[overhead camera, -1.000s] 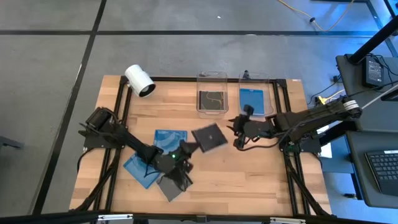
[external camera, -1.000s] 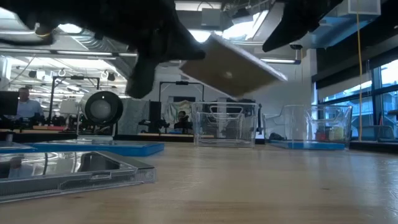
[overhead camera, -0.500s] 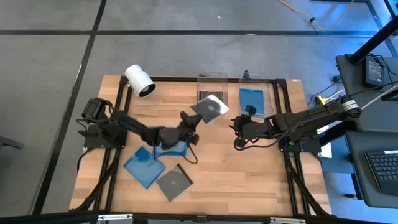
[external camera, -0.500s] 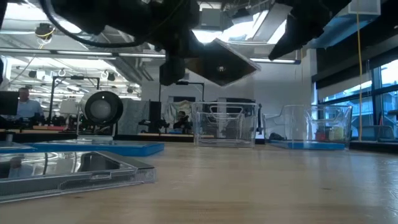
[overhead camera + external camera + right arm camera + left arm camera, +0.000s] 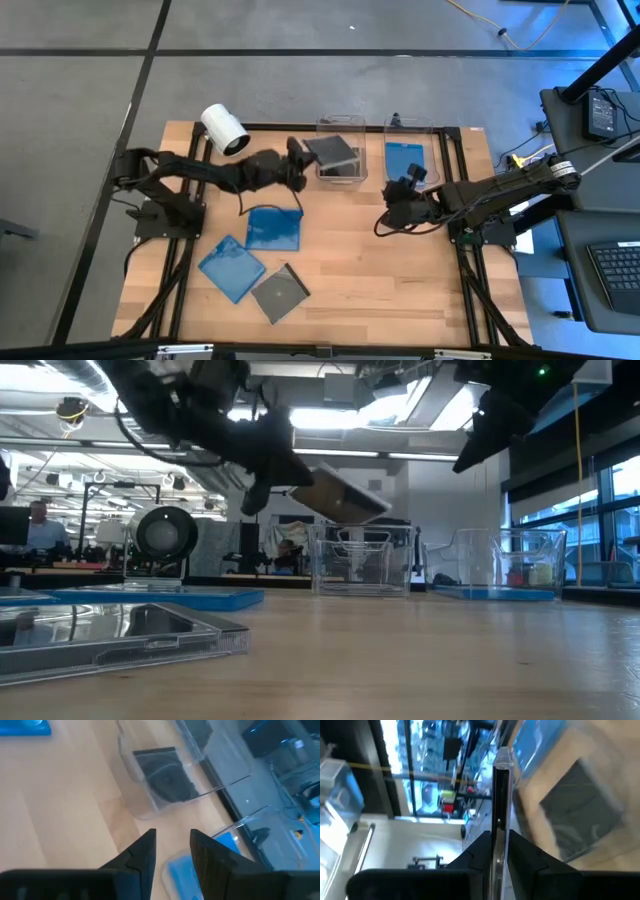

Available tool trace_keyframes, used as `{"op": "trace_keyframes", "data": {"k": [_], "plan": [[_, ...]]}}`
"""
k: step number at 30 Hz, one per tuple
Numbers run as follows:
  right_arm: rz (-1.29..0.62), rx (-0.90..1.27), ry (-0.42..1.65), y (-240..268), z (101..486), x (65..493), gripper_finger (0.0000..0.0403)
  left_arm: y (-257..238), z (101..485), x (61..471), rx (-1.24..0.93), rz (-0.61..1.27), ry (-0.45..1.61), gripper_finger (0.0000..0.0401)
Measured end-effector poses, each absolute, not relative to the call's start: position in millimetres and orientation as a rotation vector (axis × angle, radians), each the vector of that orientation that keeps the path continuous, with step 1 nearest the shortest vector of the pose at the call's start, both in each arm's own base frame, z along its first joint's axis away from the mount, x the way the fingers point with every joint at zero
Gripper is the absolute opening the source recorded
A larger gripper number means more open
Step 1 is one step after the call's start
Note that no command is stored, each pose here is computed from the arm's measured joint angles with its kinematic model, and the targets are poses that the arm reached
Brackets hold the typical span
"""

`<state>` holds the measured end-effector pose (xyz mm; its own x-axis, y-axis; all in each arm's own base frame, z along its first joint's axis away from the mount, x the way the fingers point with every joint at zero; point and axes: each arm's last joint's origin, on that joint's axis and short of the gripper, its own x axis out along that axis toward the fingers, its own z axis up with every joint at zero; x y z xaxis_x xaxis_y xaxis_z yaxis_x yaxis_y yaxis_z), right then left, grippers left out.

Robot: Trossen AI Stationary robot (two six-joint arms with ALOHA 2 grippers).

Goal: Pick & place jewel cases by type
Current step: Put the right black CD case into the left transparent bin

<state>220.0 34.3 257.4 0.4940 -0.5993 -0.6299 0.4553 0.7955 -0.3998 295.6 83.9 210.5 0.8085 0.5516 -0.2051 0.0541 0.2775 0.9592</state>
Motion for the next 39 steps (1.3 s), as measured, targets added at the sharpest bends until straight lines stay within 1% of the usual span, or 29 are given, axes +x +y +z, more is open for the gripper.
{"op": "trace_keyframes", "data": {"k": [2,6,7,10,12,18,29,33,39], "plan": [[-0.656,-0.191,0.823,34.2,258.1,220.5,0.0123,99.4,208.1,292.0,1.248,0.367,0.590,0.0045],[-0.656,-0.192,0.823,34.2,258.1,220.6,0.0123,118.4,199.4,289.4,1.248,0.251,0.539,0.0045],[-0.656,-0.191,0.822,34.2,258.1,220.7,0.0123,122.8,197.7,289.9,1.249,0.249,0.527,0.0046],[-0.657,-0.188,0.813,33.8,258.6,221.6,0.0123,138.1,193.4,289.5,1.175,0.261,0.533,0.0046],[-0.663,-0.185,0.812,32.6,258.8,222.0,0.0123,144.0,191.7,291.2,1.133,0.230,0.501,0.0046],[-0.674,-0.179,0.811,30.6,258.8,222.2,0.0123,146.7,196.4,308.2,1.100,0.161,0.389,0.0047],[-0.673,-0.179,0.812,30.6,258.7,222.2,0.0123,160.4,180.1,314.7,0.998,0.120,0.392,0.0047],[-0.673,-0.177,0.808,30.6,258.4,222.5,0.0123,164.0,177.3,316.6,0.964,0.113,0.332,0.0047],[-0.656,-0.191,0.789,31.1,249.1,224.2,0.0123,168.9,166.7,317.4,0.934,0.106,0.340,0.0047]]}}
